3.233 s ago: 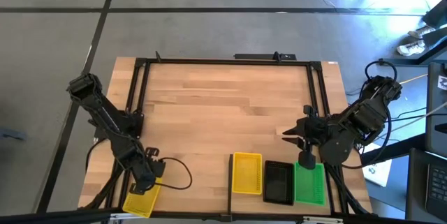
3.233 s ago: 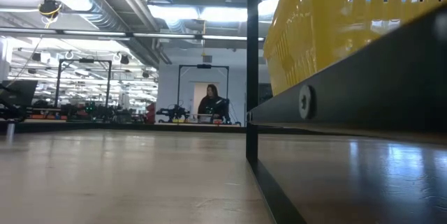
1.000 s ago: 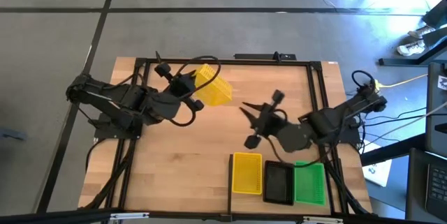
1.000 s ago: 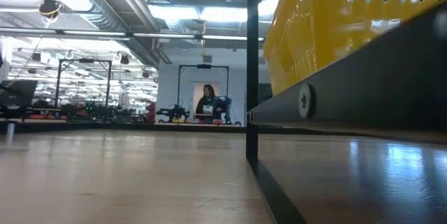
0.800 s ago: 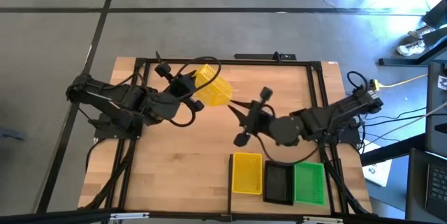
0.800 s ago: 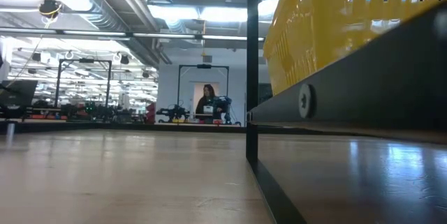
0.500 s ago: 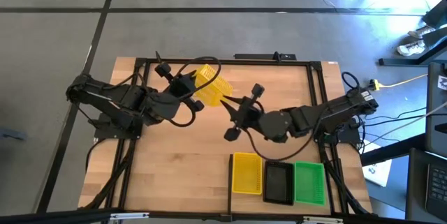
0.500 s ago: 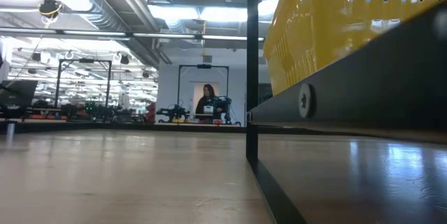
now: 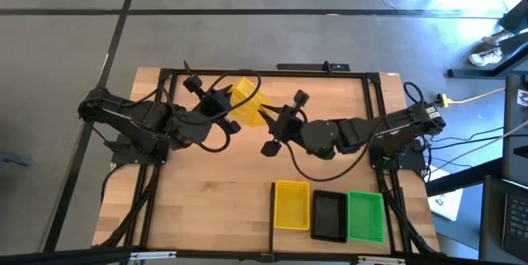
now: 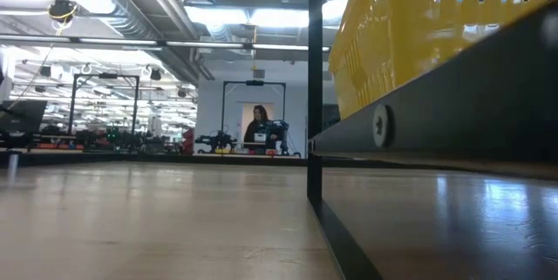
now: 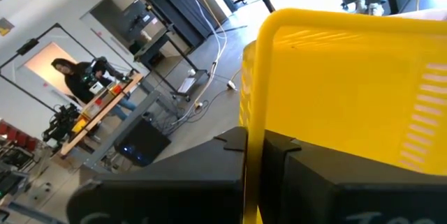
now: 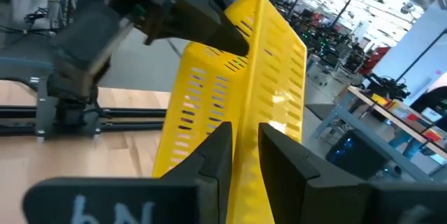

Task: Stack baskets on shelf by color
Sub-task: Stack the yellow bin on top of the yellow bins on the shelf

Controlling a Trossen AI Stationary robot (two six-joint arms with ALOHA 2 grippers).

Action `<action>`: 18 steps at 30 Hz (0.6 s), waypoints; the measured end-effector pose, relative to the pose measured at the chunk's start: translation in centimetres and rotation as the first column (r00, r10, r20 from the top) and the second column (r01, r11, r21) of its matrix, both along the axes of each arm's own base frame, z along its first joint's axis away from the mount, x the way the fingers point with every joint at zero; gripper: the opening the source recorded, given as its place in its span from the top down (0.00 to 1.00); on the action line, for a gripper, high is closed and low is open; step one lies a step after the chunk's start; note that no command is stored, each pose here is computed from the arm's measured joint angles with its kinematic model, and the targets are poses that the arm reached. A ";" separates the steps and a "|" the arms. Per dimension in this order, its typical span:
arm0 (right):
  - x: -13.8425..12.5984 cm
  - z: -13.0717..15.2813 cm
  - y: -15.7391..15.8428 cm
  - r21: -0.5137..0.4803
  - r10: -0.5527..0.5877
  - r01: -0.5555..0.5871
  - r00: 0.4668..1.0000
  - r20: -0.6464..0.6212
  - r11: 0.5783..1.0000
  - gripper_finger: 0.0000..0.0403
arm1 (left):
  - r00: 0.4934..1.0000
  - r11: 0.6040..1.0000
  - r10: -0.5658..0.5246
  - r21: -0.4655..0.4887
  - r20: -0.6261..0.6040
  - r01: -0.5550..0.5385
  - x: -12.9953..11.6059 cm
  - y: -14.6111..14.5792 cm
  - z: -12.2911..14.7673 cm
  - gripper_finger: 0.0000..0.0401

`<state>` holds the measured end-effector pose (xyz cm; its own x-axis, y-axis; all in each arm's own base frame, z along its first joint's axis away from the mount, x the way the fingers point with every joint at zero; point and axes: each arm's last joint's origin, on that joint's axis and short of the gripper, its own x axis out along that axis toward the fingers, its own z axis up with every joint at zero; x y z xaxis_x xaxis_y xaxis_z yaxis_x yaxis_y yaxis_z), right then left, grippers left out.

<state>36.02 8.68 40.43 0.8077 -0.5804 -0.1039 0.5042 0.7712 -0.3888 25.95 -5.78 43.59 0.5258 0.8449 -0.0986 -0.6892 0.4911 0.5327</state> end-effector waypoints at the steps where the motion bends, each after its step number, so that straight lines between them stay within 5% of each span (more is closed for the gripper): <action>1: 0.0 0.0 -0.1 0.002 -0.003 0.003 1.000 0.001 1.000 0.82 | 1.000 1.000 -0.002 0.000 0.000 0.002 0.0 -0.1 0.0 1.00; 18: 0.4 -0.2 -2.3 0.015 -0.063 0.063 0.998 -0.011 0.998 0.82 | 0.996 0.996 -0.090 -0.027 0.004 0.090 -0.2 -1.2 -0.1 1.00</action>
